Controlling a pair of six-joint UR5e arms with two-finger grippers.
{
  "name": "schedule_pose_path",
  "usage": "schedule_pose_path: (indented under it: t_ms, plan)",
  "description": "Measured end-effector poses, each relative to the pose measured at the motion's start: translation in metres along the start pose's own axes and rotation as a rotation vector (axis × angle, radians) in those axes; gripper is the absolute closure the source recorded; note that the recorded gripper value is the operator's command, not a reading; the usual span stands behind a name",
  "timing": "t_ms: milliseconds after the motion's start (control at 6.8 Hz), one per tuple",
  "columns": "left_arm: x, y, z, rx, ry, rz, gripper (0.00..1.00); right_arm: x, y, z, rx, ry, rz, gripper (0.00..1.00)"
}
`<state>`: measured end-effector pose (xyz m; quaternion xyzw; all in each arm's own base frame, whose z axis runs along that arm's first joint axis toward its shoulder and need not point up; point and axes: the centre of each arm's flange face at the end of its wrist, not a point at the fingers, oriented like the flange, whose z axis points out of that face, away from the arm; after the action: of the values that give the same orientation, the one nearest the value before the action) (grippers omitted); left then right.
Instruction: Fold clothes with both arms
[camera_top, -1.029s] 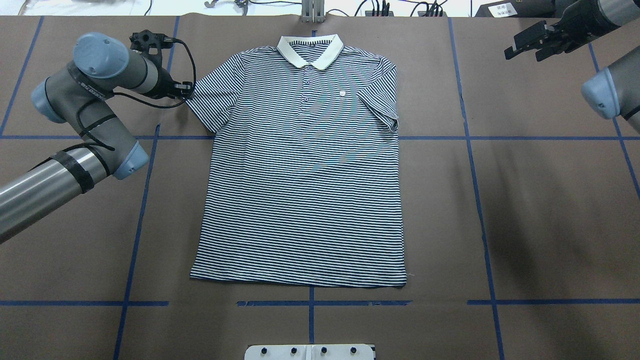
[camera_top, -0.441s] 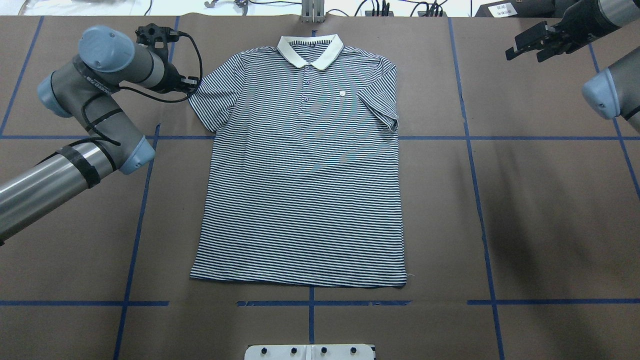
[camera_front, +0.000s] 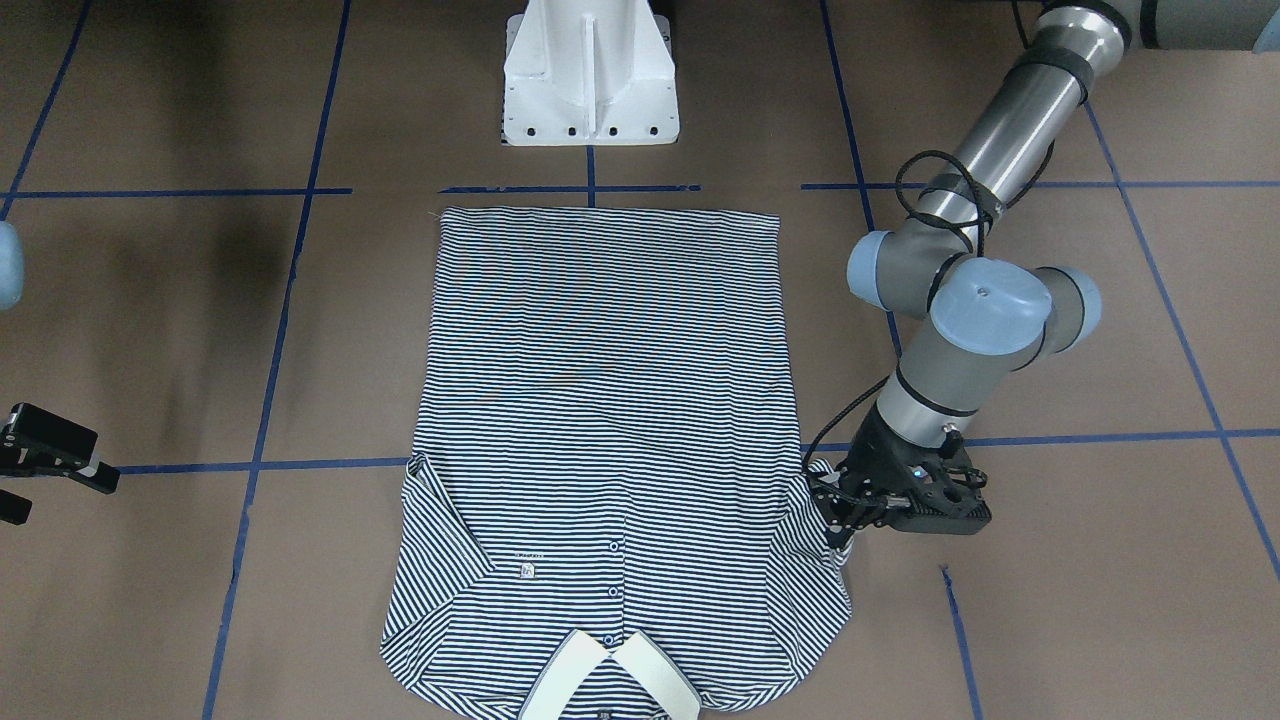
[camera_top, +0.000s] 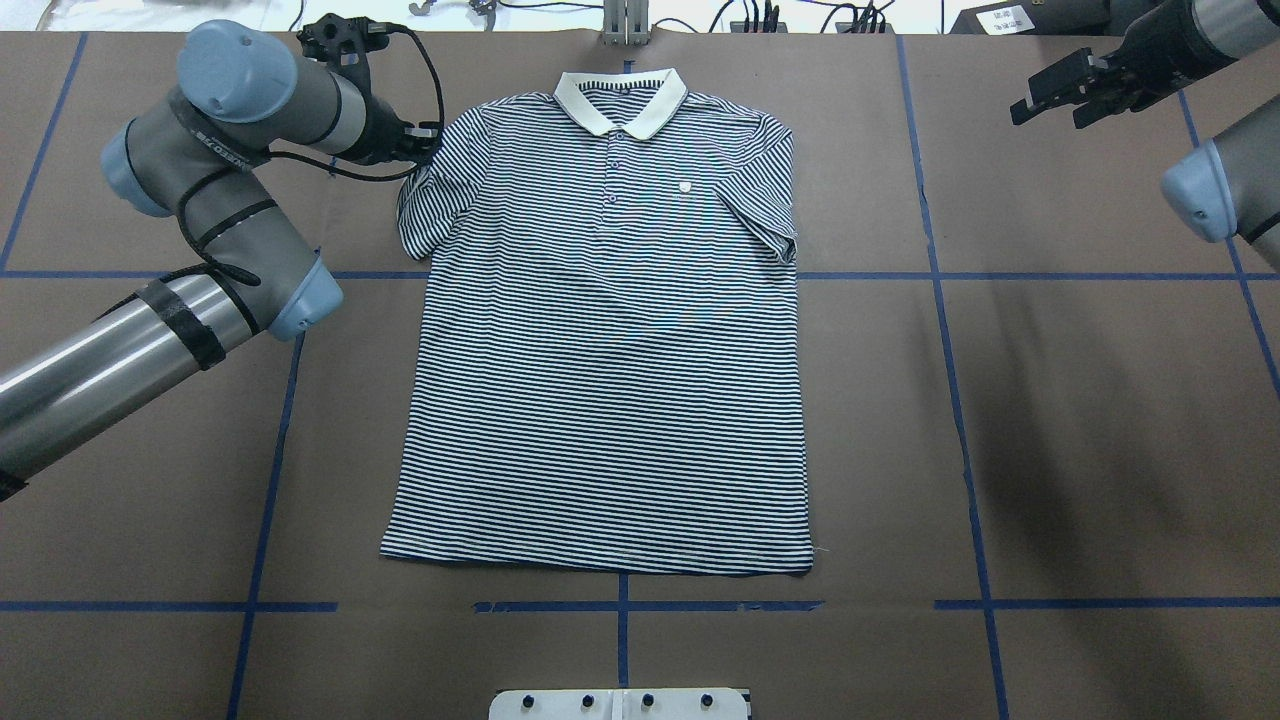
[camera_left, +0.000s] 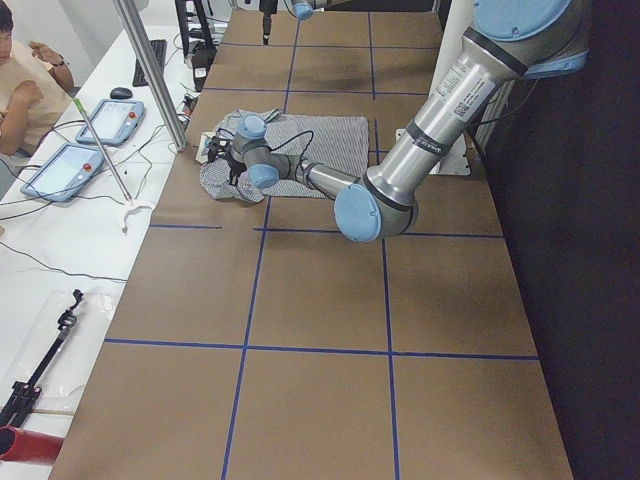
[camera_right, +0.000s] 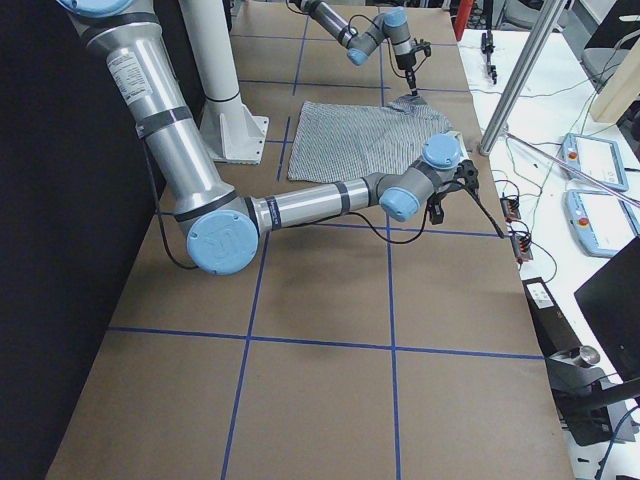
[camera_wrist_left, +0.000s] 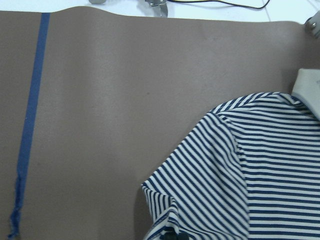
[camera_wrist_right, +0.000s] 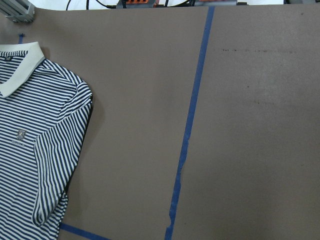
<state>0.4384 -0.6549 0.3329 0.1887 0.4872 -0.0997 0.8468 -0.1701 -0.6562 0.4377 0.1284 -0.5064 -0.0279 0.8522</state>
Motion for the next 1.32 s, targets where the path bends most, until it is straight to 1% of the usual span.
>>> schedule_pose_path:
  t_ms: [147, 294, 441, 735, 882, 1029, 1176, 1324]
  plan:
    - [0.023, 0.018, 0.005, -0.002, 0.014, -0.041, 1.0, 0.003, 0.001, 0.004, -0.005, 0.006, 0.003, 0.0]
    - [0.042, 0.03, 0.016, 0.013, 0.01, -0.051, 1.0, 0.005, 0.001, 0.008, -0.011, 0.011, 0.007, 0.0]
    - [0.056, 0.033, 0.028, 0.026, -0.004, -0.054, 1.0, 0.006, 0.002, 0.01, -0.014, 0.011, 0.008, 0.0]
    - [0.067, 0.023, 0.047, 0.077, -0.048, -0.059, 1.0, 0.006, 0.004, 0.014, -0.019, 0.011, 0.008, 0.0]
    - [0.069, 0.019, 0.051, 0.1, -0.061, -0.06, 0.65, 0.005, 0.004, 0.016, -0.022, 0.011, 0.006, 0.0]
    - [0.071, 0.017, 0.052, 0.116, -0.068, -0.059, 0.23, 0.003, 0.005, 0.018, -0.024, 0.011, 0.005, 0.0]
    - [0.071, 0.018, 0.052, 0.122, -0.067, -0.058, 0.2, -0.003, 0.007, 0.024, -0.022, 0.021, 0.003, 0.0]
    - [0.077, 0.024, 0.044, 0.124, -0.045, -0.053, 0.2, -0.027, 0.012, 0.04, 0.003, 0.052, 0.014, 0.0]
